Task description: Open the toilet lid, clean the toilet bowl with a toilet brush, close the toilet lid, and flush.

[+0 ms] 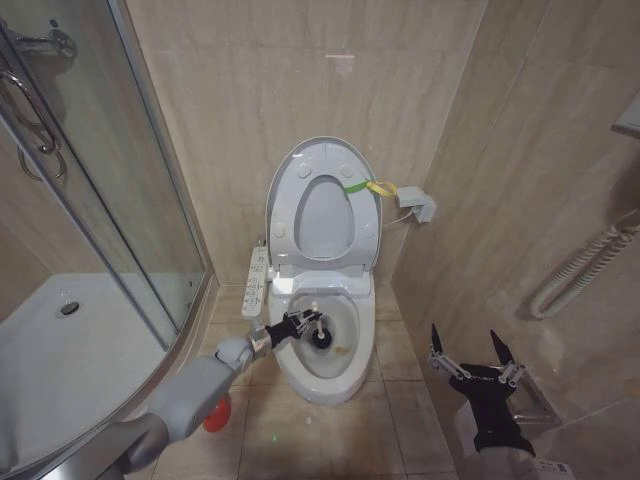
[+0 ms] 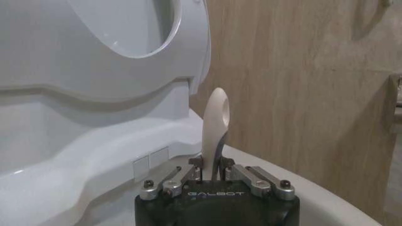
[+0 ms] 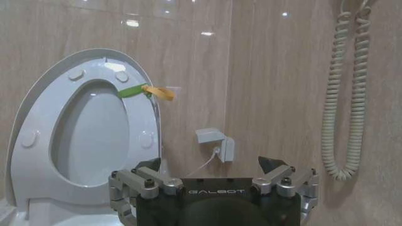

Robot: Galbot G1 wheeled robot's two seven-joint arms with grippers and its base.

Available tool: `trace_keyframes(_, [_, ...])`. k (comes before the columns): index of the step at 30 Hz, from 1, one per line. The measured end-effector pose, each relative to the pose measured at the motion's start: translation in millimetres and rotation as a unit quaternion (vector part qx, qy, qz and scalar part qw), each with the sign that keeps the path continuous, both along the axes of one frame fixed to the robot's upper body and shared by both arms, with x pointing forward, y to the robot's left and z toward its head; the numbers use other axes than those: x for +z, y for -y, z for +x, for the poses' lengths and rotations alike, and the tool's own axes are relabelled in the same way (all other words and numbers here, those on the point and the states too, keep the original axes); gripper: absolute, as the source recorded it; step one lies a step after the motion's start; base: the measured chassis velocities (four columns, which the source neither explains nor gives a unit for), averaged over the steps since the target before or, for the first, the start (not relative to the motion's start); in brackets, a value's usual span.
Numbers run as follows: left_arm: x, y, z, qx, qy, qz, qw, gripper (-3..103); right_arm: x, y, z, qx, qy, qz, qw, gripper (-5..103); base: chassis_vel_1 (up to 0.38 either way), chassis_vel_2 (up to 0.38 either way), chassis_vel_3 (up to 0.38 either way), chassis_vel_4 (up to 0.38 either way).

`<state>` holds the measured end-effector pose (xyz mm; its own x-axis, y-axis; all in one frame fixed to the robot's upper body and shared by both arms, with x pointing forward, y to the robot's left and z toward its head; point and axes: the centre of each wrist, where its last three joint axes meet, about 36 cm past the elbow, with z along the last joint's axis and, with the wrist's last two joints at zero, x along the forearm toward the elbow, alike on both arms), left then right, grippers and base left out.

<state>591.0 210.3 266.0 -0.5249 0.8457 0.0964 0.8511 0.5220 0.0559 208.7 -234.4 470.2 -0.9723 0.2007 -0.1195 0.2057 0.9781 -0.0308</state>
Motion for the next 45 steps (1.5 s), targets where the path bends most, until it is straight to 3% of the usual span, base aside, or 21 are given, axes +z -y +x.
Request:
trace_keyframes(5, [26, 13, 3, -0.004, 0.028, -0.031, 0.9991, 16, 0, 0, 0, 0.0, 0.0, 0.0, 1.0, 100, 0.0, 0.0, 0.0, 0.0])
trace_keyframes(7, [52, 22, 15, -0.025, 0.057, -0.038, 0.9973, 16, 0, 0, 0, 0.0, 0.0, 0.0, 1.0, 100, 0.0, 0.0, 0.0, 0.0])
trace_keyframes(9, [58, 24, 18, -0.03, 0.062, -0.04, 0.9969, 16, 0, 0, 0, 0.0, 0.0, 0.0, 1.0, 100, 0.0, 0.0, 0.0, 0.0])
trace_keyframes(10, [74, 35, 25, -0.04, 0.071, -0.048, 0.9955, 16, 0, 0, 0, 0.0, 0.0, 0.0, 1.0, 100, 0.0, 0.0, 0.0, 0.0])
trace_keyframes(14, [81, 53, 28, -0.051, 0.068, -0.065, 0.9942, 16, 0, 0, 0, 0.0, 0.0, 0.0, 1.0, 100, 0.0, 0.0, 0.0, 0.0])
trace_keyframes(17, [74, 67, 23, -0.055, 0.053, -0.077, 0.9941, 16, 0, 0, 0, 0.0, 0.0, 0.0, 1.0, 100, 0.0, 0.0, 0.0, 0.0])
trace_keyframes(24, [39, 75, 10, -0.048, 0.013, -0.083, 0.9953, 16, 0, 0, 0, 0.0, 0.0, 0.0, 1.0, 100, 0.0, 0.0, 0.0, 0.0])
trace_keyframes(33, [-8, 51, 8, -0.028, -0.008, -0.092, 0.9953, 16, 0, 0, 0, 0.0, 0.0, 0.0, 1.0, 100, 0.0, 0.0, 0.0, 0.0])
trace_keyframes(35, [-10, 49, 7, -0.011, -0.007, -0.123, 0.9923, 16, 0, 0, 0, 0.0, 0.0, 0.0, 1.0, 100, 0.0, 0.0, 0.0, 0.0])
trace_keyframes(38, [4, 58, 7, 0.01, 0.009, -0.188, 0.9821, 16, 0, 0, 0, 0.0, 0.0, 0.0, 1.0, 100, 0.0, 0.0, 0.0, 0.0])
trace_keyframes(39, [4, 58, 7, 0.01, 0.009, -0.188, 0.9821, 16, 0, 0, 0, 0.0, 0.0, 0.0, 1.0, 100, 0.0, 0.0, 0.0, 0.0])
trace_keyframes(42, [19, 69, 7, 0.011, 0.036, -0.237, 0.9709, 16, 0, 0, 0, 0.0, 0.0, 0.0, 1.0, 100, 0.0, 0.0, 0.0, 0.0])
trace_keyframes(45, [11, 79, -3, 0.003, 0.036, -0.252, 0.9671, 16, 0, 0, 0, 0.0, 0.0, 0.0, 1.0, 100, 0.0, 0.0, 0.0, 0.0])
